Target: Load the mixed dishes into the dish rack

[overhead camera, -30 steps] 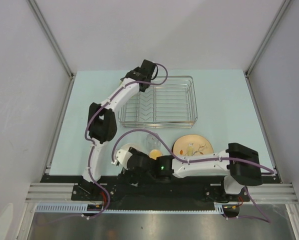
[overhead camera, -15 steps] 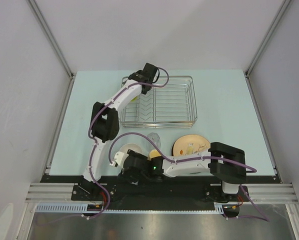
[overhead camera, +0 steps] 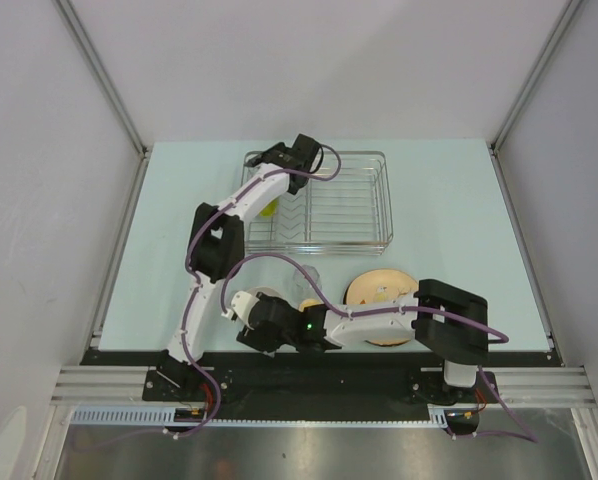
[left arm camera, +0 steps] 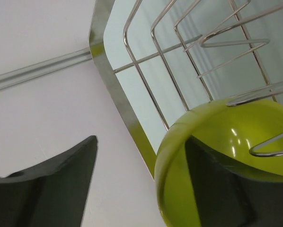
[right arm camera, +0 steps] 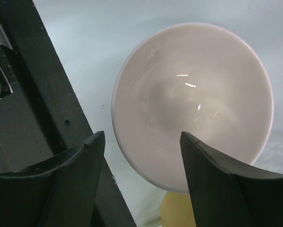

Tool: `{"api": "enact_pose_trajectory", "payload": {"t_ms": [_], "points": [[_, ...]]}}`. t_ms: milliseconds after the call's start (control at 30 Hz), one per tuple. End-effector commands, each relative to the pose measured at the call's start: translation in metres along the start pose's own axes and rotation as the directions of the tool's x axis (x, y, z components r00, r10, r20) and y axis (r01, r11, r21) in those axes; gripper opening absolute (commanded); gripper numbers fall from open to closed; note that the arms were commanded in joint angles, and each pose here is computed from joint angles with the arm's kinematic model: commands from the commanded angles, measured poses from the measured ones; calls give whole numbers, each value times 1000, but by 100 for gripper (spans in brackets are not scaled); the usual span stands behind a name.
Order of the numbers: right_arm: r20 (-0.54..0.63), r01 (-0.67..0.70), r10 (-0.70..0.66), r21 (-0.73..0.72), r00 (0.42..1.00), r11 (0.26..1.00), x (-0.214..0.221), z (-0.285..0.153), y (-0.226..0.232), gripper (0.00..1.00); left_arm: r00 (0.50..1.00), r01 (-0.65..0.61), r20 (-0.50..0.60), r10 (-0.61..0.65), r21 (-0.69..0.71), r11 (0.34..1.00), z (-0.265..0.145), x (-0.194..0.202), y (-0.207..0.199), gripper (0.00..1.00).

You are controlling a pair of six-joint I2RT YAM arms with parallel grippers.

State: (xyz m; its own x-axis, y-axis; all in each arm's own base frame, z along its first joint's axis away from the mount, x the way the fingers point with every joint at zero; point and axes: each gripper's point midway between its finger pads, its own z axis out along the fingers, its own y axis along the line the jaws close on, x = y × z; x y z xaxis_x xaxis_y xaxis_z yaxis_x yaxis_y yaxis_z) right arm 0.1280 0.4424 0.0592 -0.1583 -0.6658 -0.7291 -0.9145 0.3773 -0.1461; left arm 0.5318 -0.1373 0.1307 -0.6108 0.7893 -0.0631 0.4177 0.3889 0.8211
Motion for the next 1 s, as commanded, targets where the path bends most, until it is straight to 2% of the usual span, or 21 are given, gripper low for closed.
{"api": "enact_pose_trajectory", "payload": {"t_ms": [0, 33, 67, 233, 333, 433, 467, 500, 567, 700, 833, 967], "points": [[68, -29, 30, -8, 997, 1000, -24, -1, 2, 67, 998, 61, 38, -58, -61, 996, -16, -13, 25, 87], [68, -28, 29, -9, 997, 1000, -24, -1, 2, 66, 997, 62, 42, -60, -61, 996, -19, -13, 28, 90], [66, -30, 31, -9, 997, 1000, -24, -1, 2, 65, 997, 65, 45, -62, -63, 996, -21, -13, 29, 100], [61, -31, 32, -10, 998, 999, -23, -2, 1, 52, 993, 97, 79, -93, -49, 994, -43, -10, 49, 100], [58, -30, 31, -14, 998, 999, -22, -2, 2, 45, 984, 141, 116, -133, -61, 988, -64, -5, 75, 100], [54, -33, 34, -17, 998, 999, -21, -1, 0, 27, 975, 175, 155, -161, -79, 981, -83, -4, 99, 100], [61, -35, 37, -21, 997, 999, -25, -1, 0, 15, 967, 203, 177, -186, -85, 976, -93, -1, 112, 100], [61, -34, 36, -27, 997, 999, -27, -2, 2, 8, 960, 224, 195, -203, -95, 970, -102, 0, 124, 100], [71, -38, 40, -28, 997, 999, -37, -6, 0, 0, 940, 276, 237, -244, -109, 955, -121, 7, 148, 100], [107, -48, 52, -38, 993, 998, -59, -21, -4, 0, 911, 353, 275, -309, -129, 927, -142, 28, 184, 100], [134, -95, 103, -67, 986, 993, -73, -33, -12, 0, 892, 410, 254, -374, -107, 906, -138, 53, 197, 100], [176, -104, 123, -112, 977, 988, -96, -43, -14, 0, 842, 502, 233, -486, -9, 865, -130, 81, 200, 100]]}}
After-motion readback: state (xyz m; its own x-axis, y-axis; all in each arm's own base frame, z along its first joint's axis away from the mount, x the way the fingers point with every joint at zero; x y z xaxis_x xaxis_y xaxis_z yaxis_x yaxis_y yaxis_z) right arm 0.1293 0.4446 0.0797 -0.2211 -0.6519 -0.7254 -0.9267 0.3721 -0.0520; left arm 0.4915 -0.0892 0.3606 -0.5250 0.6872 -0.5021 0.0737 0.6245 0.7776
